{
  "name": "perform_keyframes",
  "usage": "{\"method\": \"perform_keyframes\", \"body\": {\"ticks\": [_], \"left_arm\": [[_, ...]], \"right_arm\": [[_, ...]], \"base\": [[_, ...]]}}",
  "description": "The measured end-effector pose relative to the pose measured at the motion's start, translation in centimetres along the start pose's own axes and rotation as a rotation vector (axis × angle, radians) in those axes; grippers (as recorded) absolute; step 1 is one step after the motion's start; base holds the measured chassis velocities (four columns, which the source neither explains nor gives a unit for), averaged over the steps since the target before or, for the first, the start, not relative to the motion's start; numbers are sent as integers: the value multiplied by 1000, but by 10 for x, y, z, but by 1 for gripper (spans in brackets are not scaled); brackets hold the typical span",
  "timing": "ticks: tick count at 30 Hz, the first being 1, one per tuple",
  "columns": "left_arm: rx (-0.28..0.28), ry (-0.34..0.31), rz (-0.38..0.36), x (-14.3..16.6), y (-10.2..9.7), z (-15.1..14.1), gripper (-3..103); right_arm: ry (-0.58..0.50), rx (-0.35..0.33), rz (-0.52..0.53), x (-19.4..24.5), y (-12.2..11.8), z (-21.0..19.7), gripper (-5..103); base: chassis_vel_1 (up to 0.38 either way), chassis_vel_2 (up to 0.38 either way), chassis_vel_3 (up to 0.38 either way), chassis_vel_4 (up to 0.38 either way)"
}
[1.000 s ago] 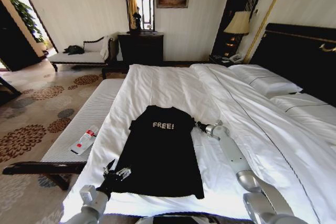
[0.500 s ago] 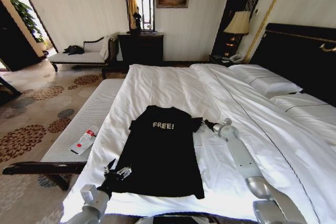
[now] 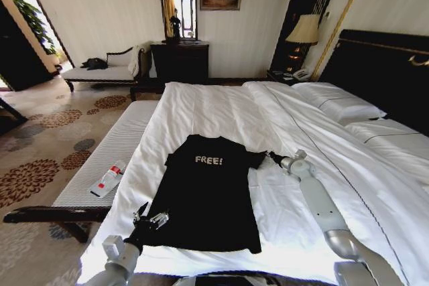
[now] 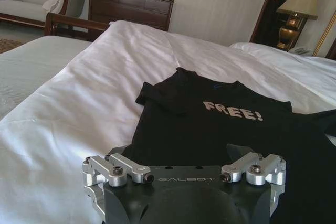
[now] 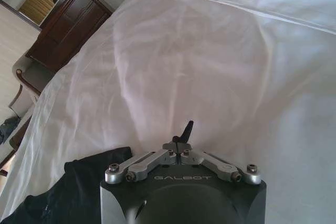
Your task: Fold the clothes on the bed.
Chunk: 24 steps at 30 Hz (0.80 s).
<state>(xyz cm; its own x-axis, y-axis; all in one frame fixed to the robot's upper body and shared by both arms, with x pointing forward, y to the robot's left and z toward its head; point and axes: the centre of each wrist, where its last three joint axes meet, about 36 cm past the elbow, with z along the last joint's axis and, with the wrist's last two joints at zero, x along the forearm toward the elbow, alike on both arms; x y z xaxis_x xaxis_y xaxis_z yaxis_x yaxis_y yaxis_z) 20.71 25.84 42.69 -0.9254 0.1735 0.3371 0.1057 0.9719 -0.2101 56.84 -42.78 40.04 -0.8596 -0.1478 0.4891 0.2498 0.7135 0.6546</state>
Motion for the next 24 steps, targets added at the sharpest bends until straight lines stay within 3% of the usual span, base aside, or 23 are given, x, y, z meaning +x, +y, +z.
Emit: {"method": "perform_keyframes", "body": {"ticks": [15, 24], "left_arm": [[2, 2, -2, 1, -1, 0, 100], [7, 8, -10, 3, -4, 0, 100]], "right_arm": [[28, 29, 8, -4, 0, 30, 0], [-2, 106, -60, 9, 31, 30, 0]], "base": [[0, 0, 0, 0], [0, 0, 0, 0]]}}
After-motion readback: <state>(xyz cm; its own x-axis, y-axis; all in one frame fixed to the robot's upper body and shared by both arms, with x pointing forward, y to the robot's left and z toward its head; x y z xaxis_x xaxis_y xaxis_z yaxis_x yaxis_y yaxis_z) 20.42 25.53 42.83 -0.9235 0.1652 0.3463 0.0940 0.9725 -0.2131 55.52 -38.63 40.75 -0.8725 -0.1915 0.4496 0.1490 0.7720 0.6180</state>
